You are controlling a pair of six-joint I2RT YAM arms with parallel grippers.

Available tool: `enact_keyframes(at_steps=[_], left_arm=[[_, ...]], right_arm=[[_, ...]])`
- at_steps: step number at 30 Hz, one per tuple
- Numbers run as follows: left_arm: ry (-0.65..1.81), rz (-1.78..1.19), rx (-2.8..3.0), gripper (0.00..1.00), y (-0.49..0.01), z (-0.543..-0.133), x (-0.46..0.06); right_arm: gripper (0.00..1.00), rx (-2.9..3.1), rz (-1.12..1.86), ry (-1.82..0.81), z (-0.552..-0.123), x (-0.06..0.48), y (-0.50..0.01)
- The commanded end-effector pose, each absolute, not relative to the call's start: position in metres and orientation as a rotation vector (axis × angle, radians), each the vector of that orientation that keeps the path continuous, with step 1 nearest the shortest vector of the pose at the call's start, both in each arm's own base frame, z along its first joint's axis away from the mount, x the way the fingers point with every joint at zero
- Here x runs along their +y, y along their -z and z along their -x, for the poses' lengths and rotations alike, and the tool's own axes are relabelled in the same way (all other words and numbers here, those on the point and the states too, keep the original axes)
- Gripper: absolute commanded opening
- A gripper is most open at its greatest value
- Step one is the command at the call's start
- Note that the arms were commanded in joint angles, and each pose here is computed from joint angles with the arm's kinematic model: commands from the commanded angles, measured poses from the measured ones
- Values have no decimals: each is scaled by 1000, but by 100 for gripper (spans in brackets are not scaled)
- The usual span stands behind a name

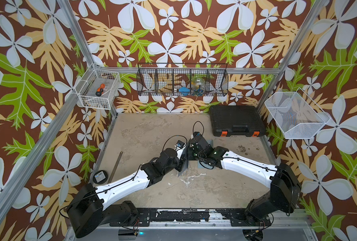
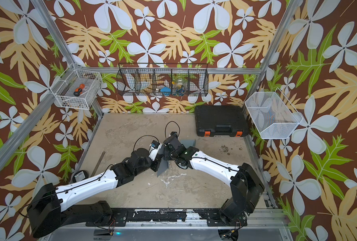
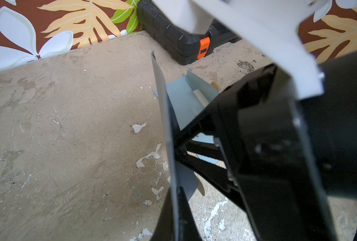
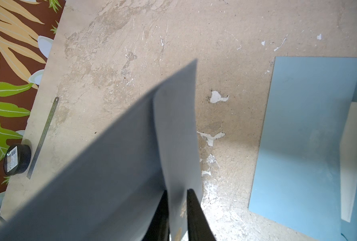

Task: Open the envelope
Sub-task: Open the envelope flap on the envelope.

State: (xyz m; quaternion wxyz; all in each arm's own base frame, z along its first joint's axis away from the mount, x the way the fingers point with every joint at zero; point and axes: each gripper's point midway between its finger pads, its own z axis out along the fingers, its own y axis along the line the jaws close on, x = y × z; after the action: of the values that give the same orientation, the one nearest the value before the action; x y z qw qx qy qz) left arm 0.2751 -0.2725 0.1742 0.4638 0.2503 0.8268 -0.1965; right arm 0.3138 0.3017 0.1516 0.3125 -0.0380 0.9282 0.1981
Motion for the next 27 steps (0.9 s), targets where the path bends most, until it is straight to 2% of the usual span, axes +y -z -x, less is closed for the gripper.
enact_keyframes(at_steps=[1,2,4,5,10,15,19,27], left_arm=[[504,-641,2019,0,-177,-273,-278],[504,-641,2019,0,-177,-273,-277],[503,-642,2022,0,-176,-273,-277],[503,-641,2023,0,-176,-273,-278],[498,-607,2025,0,-176,-273,-273],[527,-562,2012,0,-178,-270,-266],[615,-592,1984,0,-185,-264,-270],[686,-619,1978,0,-187,-259,-273]], right_arm=[[16,2418,102,-519,-319,303,-158],[15,2416,102,-519,-319,303,-158],[3,2415,98,-507,-319,301,-157],[0,2413,99,-503,-320,300,-156],[0,2390,111,-422,-323,282,-154],[0,2356,238,-559,-323,276,-154],[12,2342,368,-688,-317,277,-151],[20,2284,598,-866,-294,285,-141]])
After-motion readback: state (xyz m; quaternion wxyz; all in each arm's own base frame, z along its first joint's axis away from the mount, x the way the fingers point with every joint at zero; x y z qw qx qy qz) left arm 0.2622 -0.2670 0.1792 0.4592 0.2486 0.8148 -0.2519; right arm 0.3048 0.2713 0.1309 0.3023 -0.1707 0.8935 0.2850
